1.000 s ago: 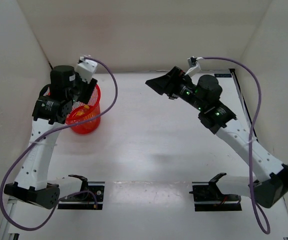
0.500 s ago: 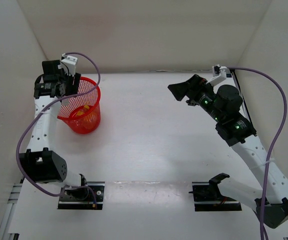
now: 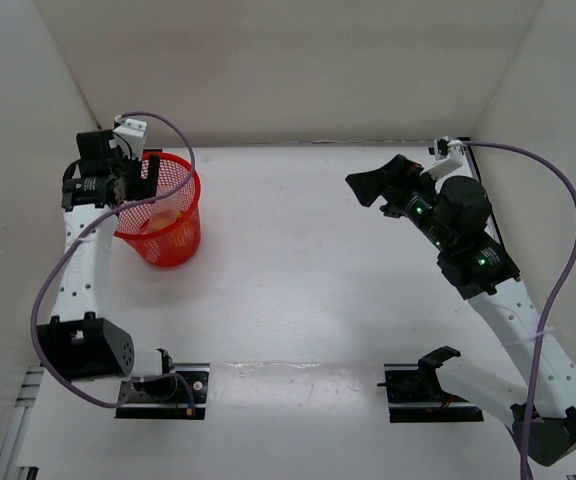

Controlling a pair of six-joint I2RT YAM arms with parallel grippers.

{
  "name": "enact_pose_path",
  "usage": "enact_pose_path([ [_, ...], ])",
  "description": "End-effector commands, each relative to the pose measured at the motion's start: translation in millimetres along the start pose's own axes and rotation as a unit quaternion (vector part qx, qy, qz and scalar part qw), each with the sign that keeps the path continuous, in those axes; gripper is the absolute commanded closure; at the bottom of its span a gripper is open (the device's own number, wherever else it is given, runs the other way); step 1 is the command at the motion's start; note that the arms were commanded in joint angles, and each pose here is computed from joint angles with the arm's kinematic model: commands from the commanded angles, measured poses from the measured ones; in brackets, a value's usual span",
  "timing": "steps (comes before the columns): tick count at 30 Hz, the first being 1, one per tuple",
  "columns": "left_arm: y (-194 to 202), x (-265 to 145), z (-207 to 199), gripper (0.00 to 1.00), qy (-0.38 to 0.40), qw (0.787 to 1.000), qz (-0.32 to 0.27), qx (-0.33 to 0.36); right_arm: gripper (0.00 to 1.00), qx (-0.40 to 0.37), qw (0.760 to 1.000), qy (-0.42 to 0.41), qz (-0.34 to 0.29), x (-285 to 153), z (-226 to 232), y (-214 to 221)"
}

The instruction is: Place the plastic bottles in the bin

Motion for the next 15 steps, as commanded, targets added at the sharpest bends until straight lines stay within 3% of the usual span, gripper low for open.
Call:
enact_pose_path([
  [1, -28, -60, 13, 0.00, -0.039, 0.995, -0.089, -0.024, 0.01, -0.013, 0.999, 0.044, -0.009, -5, -13, -1],
  [4, -15, -98, 0, 0.00, 0.000, 0.993, -0.115, 0.039, 0.01, -0.024, 0.992, 0.119, 0.019, -12, -38, 10],
  [5, -2, -112, -11, 0.00, 0.025, 0.987, -0.121, 0.102, 0.01, -0.024, 0.987, 0.156, 0.019, -13, -52, 11],
  [8, 61, -118, -40, 0.00, 0.117, 0.978, -0.034, 0.169, 0.01, -0.021, 0.978, 0.203, 0.048, -24, -74, 26],
  [15, 200, -117, -57, 0.00, 0.073, 0.972, 0.136, 0.175, 0.01, -0.009, 0.956, 0.283, 0.072, -41, -120, 66],
])
Point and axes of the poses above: each gripper's point midway between its finger pads, its own x axis out along the fingers, its own z axis along the line the jaws close on, y = z × x, the point moved 7 cm from there along -x, back along the fingers
